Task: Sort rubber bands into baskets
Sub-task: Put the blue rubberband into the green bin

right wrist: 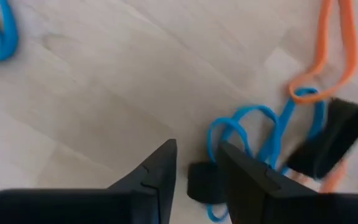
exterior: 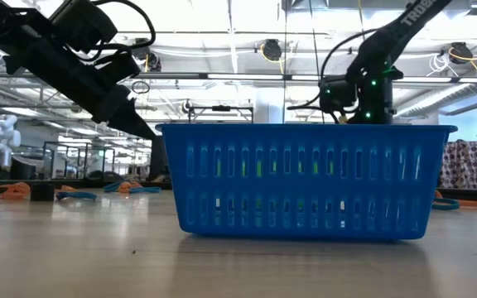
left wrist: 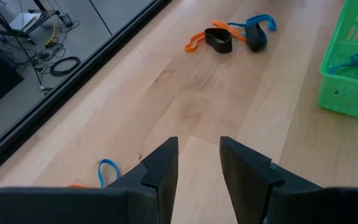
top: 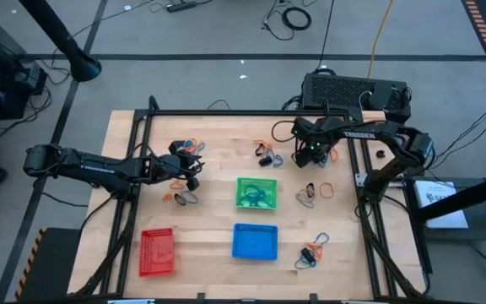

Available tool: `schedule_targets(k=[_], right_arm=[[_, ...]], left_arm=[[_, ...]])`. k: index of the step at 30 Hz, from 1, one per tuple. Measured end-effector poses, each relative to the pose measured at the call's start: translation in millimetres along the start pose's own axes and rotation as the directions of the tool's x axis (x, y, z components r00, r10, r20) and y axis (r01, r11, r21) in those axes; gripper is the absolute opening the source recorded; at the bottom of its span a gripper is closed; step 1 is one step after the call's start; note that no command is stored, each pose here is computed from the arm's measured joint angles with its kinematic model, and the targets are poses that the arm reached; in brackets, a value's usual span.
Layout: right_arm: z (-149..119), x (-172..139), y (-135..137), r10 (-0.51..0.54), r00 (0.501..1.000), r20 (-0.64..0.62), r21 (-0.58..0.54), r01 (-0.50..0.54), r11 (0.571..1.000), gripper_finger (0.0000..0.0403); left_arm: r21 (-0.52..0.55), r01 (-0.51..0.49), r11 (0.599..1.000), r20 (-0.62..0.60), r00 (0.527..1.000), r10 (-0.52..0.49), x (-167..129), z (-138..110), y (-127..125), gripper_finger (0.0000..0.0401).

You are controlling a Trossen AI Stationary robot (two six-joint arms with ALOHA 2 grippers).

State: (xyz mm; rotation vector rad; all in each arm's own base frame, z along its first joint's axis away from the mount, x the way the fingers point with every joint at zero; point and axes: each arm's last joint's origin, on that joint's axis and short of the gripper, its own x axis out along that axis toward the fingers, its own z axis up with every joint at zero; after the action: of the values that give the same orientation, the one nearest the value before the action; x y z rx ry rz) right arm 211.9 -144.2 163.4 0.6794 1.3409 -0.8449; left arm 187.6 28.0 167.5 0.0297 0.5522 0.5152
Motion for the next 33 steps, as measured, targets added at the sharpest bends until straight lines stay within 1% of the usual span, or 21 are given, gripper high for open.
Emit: schedule_targets(k=[6, 16, 25, 30, 33], right_arm=[[3, 3, -3, 0.073, 0.997, -0.001, 0.005, -0.073, 0.997, 0.0101], [5, 3, -2, 0.078, 0.997, 0.02, 0.006, -0.078, 0.997, 0.0089], [4, 3, -2, 0.071, 0.997, 0.02, 0.005, -0.071, 0.997, 0.0088], [-4, 13, -5, 0.066, 0.998, 0.007, 0.006, -0.066, 0.998, 0.0088], [-6, 20, -5, 0.079, 0.996, 0.029, 0.005, -0.079, 0.997, 0.0088]], left_arm=[[0.006, 0.0, 1.0, -0.001, 1.0, 0.0, 0, 0, 0, 0.0127], [0.007, 0.0, 1.0, -0.002, 1.0, 0.0, 0, 0, 0, 0.0127], [0.008, 0.0, 1.0, -0.006, 1.0, 0.0, 0, -1, 0, 0.0127], [0.004, -0.001, 1.0, -0.008, 1.0, 0.001, 0, -1, 0, 0.0127], [0.005, 0.0, 1.0, -0.008, 1.0, 0.0, 0, -1, 0, 0.0127]])
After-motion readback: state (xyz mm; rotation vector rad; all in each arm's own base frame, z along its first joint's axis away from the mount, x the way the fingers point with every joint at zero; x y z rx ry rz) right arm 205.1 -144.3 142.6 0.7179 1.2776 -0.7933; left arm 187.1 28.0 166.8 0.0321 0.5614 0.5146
